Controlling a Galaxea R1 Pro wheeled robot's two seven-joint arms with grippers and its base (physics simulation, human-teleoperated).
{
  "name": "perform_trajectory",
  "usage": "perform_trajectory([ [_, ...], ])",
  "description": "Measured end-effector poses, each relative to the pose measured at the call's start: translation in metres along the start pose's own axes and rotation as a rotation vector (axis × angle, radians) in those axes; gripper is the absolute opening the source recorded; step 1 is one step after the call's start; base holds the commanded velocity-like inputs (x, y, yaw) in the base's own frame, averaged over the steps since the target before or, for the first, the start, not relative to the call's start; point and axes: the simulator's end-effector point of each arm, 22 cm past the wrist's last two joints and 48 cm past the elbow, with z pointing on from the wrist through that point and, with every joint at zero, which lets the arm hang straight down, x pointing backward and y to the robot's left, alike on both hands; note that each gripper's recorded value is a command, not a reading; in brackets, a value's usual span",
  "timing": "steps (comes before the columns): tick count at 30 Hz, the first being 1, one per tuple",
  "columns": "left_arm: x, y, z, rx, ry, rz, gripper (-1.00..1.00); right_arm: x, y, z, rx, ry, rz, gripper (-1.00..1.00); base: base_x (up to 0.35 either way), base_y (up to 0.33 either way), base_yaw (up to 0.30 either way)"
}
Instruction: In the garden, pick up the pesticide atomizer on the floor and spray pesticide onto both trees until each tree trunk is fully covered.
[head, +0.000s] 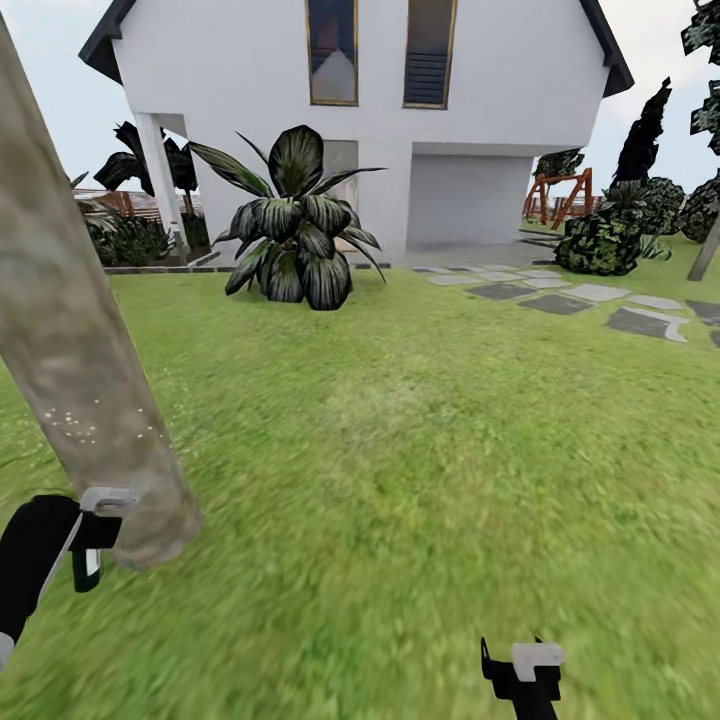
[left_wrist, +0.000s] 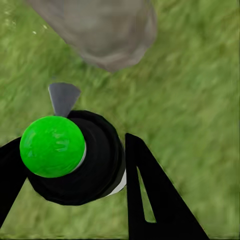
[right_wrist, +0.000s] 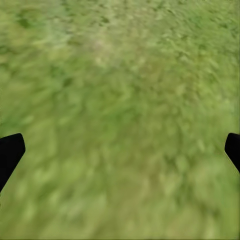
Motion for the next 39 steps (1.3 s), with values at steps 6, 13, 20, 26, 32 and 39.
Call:
perform_trajectory([
  [6, 0.023, 0.022, 0.004, -0.021, 0.025, -0.063, -1.0, 0.0, 0.001, 0.0, 0.0, 0.0, 0.002, 1.0, 0.003, -0.002, 0.24],
  [13, 0.015, 0.028, 0.001, -0.051, 0.0, -0.073, -1.0, 0.0, 0.001, 0.0, -0.001, 0.0, 0.002, 1.0, 0.013, 0.0, 0.274],
  [20, 0.012, 0.042, 0.003, -0.124, -0.027, -0.063, -1.0, 0.0, 0.001, 0.0, -0.001, 0.0, 0.002, 1.0, 0.293, 0.0, 0.058],
  [26, 0.027, 0.04, 0.012, -0.116, 0.011, -0.073, -1.0, 0.0, 0.001, 0.0, -0.001, 0.0, 0.002, 1.0, 0.246, 0.0, 0.087],
  [32, 0.028, 0.023, 0.015, -0.081, 0.01, -0.083, -1.0, 0.0, 0.002, 0.0, -0.002, 0.0, 0.001, 1.0, 0.017, 0.0, 0.265],
  [39, 0.014, 0.0, 0.018, -0.048, -0.057, -0.073, -1.0, 0.0, 0.002, 0.0, -0.004, 0.0, 0.001, 1.0, 0.016, -0.051, 0.216],
])
